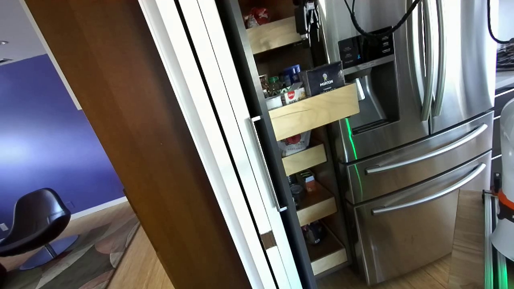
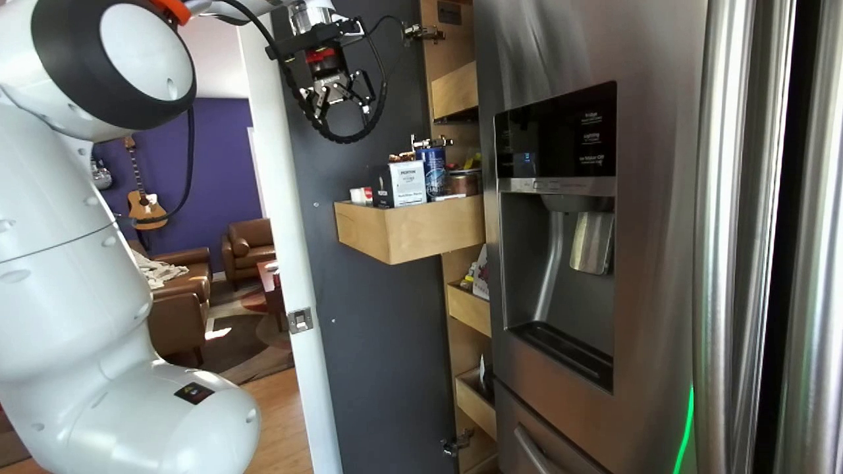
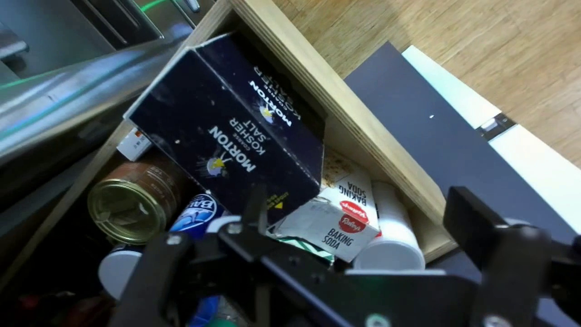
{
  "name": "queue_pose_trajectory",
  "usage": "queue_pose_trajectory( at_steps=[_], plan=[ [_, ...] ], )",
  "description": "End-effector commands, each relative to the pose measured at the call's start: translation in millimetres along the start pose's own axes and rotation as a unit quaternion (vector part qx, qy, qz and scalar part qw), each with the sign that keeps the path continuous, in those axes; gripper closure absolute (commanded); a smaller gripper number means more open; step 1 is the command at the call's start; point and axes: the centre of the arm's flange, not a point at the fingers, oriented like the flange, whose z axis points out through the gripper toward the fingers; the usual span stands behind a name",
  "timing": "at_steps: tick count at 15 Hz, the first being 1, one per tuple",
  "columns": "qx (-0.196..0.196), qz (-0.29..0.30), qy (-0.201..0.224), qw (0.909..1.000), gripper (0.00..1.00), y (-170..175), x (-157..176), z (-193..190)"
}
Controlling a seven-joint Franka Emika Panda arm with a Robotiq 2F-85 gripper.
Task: Pull out the second drawer from the top
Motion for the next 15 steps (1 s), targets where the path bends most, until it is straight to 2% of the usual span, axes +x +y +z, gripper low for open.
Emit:
queue_pose_trajectory(
  at_steps=[1, 4, 5, 7, 11, 15],
  plan=[
    [-0.007, 0.099, 0.006, 0.9950, 0.00, 13.9, -20.2, -19.7],
    [-0.007, 0.177, 0.025, 0.9838, 0.00, 23.8, -38.9, -26.4],
    [-0.005, 0.131, 0.019, 0.9912, 0.00, 22.0, -20.3, -22.2],
    [-0.006, 0.157, 0.027, 0.9871, 0.00, 26.3, -28.8, -30.0],
    [-0.006, 0.166, 0.029, 0.9857, 0.00, 26.7, -31.2, -31.3],
    [-0.047, 0.167, 0.063, 0.9828, 0.00, 5.5, -36.2, -42.2]
  ],
)
